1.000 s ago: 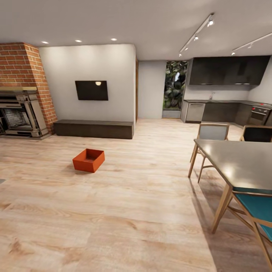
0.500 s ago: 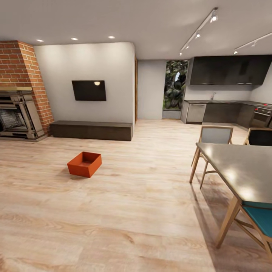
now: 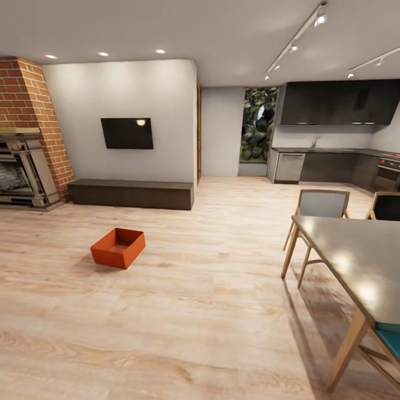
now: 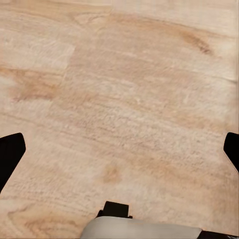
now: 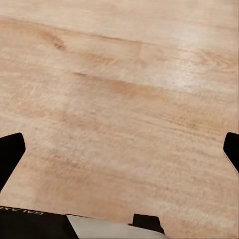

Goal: Move the two storage containers from the living room to the garage. In the garage, place one container on the floor and stack the other container on top of it (either order is fine).

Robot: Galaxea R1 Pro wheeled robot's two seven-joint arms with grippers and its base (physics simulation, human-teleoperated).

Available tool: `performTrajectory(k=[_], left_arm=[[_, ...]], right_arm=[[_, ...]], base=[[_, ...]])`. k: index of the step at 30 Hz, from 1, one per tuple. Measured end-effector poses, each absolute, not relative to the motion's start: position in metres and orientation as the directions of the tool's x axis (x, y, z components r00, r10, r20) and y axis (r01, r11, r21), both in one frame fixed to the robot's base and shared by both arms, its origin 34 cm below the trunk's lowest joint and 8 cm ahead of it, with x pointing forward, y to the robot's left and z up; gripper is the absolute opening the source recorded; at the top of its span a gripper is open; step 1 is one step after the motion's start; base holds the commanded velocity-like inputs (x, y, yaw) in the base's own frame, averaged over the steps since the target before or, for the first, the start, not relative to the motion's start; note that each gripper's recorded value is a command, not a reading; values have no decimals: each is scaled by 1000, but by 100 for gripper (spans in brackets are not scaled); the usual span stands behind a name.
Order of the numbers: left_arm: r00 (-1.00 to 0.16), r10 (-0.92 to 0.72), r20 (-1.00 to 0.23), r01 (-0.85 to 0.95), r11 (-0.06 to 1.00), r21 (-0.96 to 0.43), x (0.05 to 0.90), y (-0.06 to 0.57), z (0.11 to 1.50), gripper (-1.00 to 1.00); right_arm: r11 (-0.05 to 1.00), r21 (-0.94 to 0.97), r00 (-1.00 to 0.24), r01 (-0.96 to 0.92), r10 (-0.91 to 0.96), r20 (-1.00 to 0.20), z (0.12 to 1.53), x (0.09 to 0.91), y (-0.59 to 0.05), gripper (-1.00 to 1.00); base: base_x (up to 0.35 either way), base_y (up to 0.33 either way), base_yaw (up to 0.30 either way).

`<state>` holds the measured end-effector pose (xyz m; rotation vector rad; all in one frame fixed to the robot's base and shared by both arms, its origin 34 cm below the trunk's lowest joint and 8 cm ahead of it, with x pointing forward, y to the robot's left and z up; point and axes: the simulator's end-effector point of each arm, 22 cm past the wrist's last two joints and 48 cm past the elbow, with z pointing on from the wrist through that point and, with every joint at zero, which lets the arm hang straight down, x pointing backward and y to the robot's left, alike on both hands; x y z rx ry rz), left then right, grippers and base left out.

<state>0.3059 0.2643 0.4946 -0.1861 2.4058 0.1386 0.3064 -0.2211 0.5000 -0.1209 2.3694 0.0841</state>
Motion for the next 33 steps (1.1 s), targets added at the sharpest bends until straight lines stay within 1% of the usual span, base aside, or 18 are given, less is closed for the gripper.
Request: performTrajectory(k=[33], left_arm=[[-738,-96,-668,-172,984,49,306,264,495,100]], right_arm=[[993,25,-715,-111,-63,-696,500,306,-221,100]], base=[[325,-1,0]])
